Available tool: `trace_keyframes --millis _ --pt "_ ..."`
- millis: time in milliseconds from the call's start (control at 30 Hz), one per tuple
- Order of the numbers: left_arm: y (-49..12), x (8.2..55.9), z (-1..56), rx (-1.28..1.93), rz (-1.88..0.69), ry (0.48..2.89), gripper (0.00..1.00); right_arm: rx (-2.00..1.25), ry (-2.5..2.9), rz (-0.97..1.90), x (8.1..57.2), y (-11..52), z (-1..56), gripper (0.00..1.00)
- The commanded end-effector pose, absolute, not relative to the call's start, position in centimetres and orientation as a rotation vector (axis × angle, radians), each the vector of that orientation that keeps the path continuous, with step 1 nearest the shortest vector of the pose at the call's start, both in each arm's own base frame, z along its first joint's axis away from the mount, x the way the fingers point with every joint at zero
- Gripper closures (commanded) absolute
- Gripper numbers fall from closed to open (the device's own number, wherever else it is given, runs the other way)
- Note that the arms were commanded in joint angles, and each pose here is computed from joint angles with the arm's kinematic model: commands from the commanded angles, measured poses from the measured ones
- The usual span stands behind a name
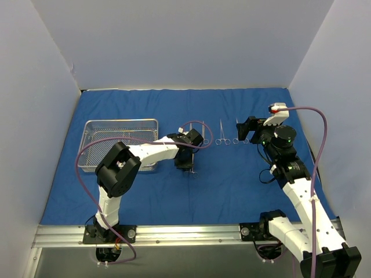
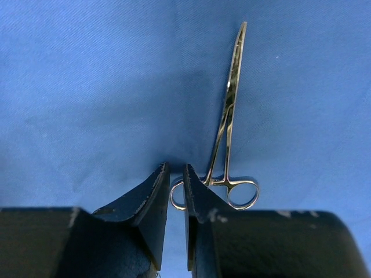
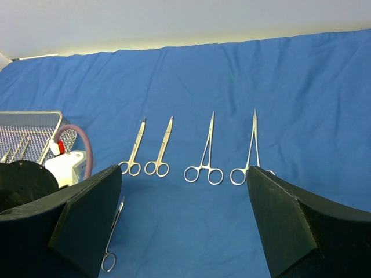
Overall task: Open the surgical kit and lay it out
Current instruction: Adjust the medical item in the surgical kit.
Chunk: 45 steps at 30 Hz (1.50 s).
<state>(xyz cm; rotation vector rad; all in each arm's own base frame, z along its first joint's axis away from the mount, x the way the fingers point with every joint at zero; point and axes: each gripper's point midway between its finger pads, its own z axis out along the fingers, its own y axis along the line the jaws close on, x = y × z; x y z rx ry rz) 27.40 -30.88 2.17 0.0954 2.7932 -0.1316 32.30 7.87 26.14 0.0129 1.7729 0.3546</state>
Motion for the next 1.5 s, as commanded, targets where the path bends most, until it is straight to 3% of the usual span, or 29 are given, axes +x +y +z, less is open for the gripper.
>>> trace_keyframes --millis 0,400,800,1100,1467 --pt "-30.4 27.1 3.4 0.055 -0.136 2.777 0.75 -0.003 1.759 0.356 32.5 8.2 26.5 0.16" --pt "-30.4 26.9 3.8 0.027 -0.151 2.774 0.75 -0.006 1.759 0.357 32.5 8.2 26.5 0.16" --pt "-32.9 31.5 8.7 0.072 -0.188 2.61 0.7 -0.009 1.753 0.36 32.4 8.3 26.7 0.16" --pt "-34.2 33.7 6.4 0.17 -0.117 2.584 0.62 -0.009 1.754 0.36 32.4 8.3 26.7 0.16" --pt "-34.6 34.7 4.2 0.206 -0.051 2.59 0.62 -0.016 1.762 0.361 32.4 8.4 26.5 0.16"
